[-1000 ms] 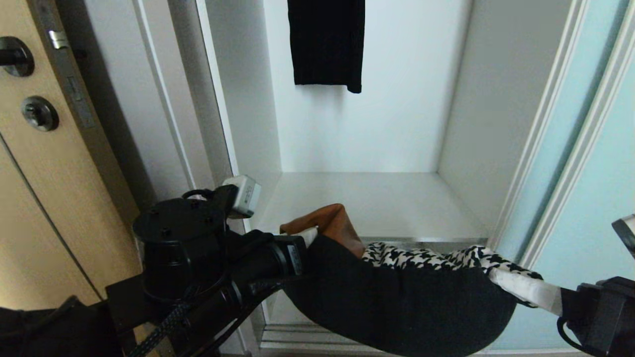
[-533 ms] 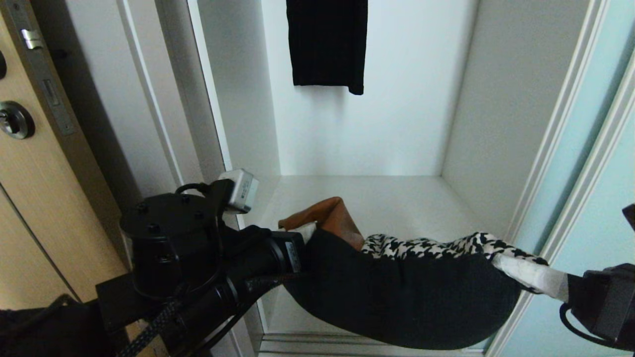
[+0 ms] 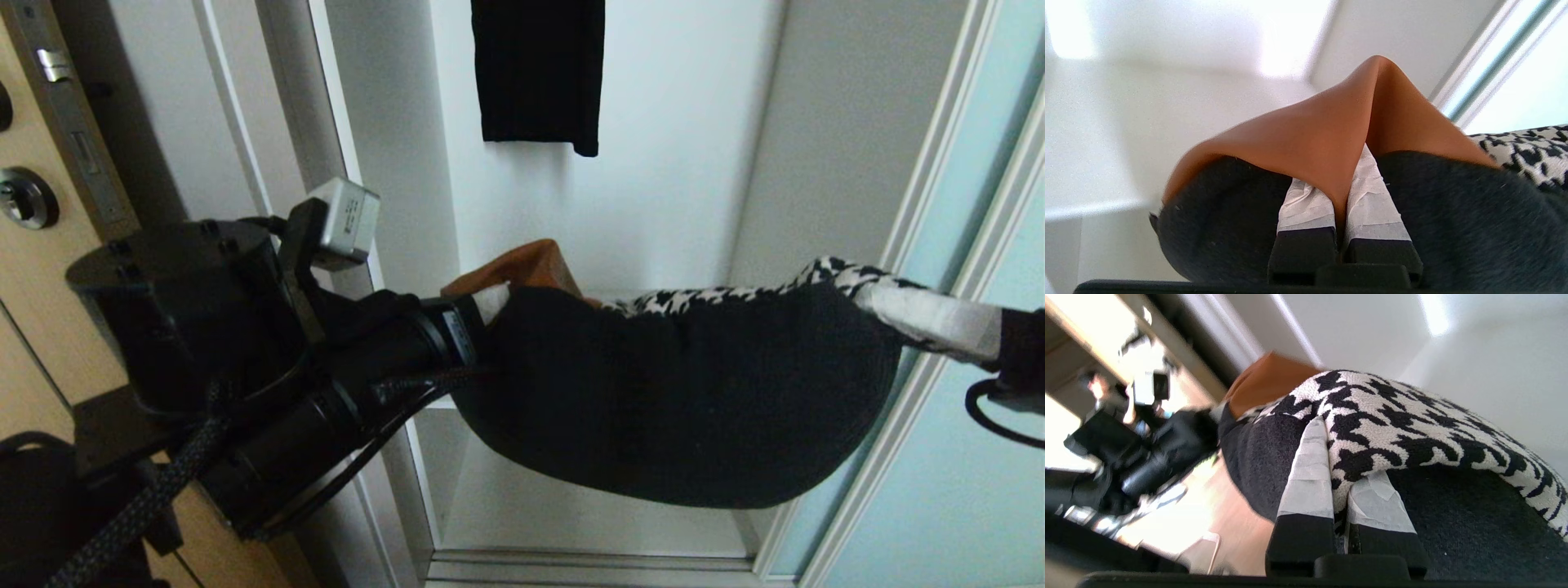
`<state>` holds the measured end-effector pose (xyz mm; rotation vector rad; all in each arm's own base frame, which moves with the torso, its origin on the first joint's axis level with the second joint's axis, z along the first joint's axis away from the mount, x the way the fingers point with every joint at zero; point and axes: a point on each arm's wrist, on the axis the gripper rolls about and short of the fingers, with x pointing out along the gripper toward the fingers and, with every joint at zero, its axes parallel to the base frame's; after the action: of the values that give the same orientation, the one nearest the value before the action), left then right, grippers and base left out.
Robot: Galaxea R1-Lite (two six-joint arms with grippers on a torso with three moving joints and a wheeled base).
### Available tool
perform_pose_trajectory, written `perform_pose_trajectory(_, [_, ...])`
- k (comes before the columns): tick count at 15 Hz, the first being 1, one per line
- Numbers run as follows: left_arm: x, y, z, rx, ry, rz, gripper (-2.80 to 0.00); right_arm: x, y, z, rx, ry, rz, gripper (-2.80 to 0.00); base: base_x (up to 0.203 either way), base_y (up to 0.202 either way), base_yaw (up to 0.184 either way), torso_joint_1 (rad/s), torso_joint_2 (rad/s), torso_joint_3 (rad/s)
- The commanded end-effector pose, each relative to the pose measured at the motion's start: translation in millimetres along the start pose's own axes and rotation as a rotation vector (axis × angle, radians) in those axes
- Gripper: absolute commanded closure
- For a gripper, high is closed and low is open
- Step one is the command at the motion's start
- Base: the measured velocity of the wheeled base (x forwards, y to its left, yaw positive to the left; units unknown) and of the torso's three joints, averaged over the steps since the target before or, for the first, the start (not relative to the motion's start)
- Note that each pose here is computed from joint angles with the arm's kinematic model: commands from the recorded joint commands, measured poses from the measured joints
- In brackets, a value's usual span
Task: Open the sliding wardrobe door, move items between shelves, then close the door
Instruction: Place the pillow on the higher shelf
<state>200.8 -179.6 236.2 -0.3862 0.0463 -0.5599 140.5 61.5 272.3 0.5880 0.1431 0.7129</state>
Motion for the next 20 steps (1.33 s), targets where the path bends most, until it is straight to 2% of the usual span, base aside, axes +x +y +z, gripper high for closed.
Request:
perform_pose_trajectory(1, [10.8, 3.3, 18.6, -0.007, -0.059, 0.022, 0.00, 25.2, -7.6, 21.4, -0.001, -0.024, -0.037, 0.00, 0.000, 0.000, 0.000, 0.000, 0.00, 0.000])
perform_pose_trajectory(5, [51.9, 21.4, 24.6, 0.004, -0.083, 0.090, 0.00, 80.2, -21.5, 61.5, -0.018, -0.074, -0.051, 0.00, 0.000, 0.000, 0.000, 0.000, 0.00, 0.000])
perform_pose_trajectory(10, [117.7, 68.7, 23.8, 0.018, -0.125, 0.207, 0.00, 168.3, -84.3, 73.6, -0.002, -0.059, -0.115, 0.00, 0.000, 0.000, 0.000, 0.000, 0.00, 0.000])
perform_pose_trajectory(12, [138.9, 85.6, 14.9, 0.030, -0.123, 0.238, 0.00, 199.7, -116.5, 71.1, 0.002, -0.055, -0.138, 0.00, 0.000, 0.000, 0.000, 0.000, 0.00, 0.000])
perform_pose_trajectory(15, [175.0, 115.3, -14.7, 0.056, -0.095, 0.282, 0.00, 237.9, -169.2, 61.8, 0.002, -0.058, -0.172, 0.00, 0.000, 0.000, 0.000, 0.000, 0.00, 0.000])
perform_pose_trajectory(18, [205.8, 139.6, -43.4, 0.064, -0.072, 0.307, 0.00, 251.2, -226.1, 40.1, -0.010, -0.003, -0.232, 0.00, 0.000, 0.000, 0.000, 0.000, 0.00, 0.000])
perform_pose_trajectory(20, [211.3, 148.7, -60.7, 0.067, -0.028, 0.325, 0.00, 249.7, -246.1, 21.0, 0.000, 0.051, -0.269, 0.00, 0.000, 0.000, 0.000, 0.000, 0.00, 0.000])
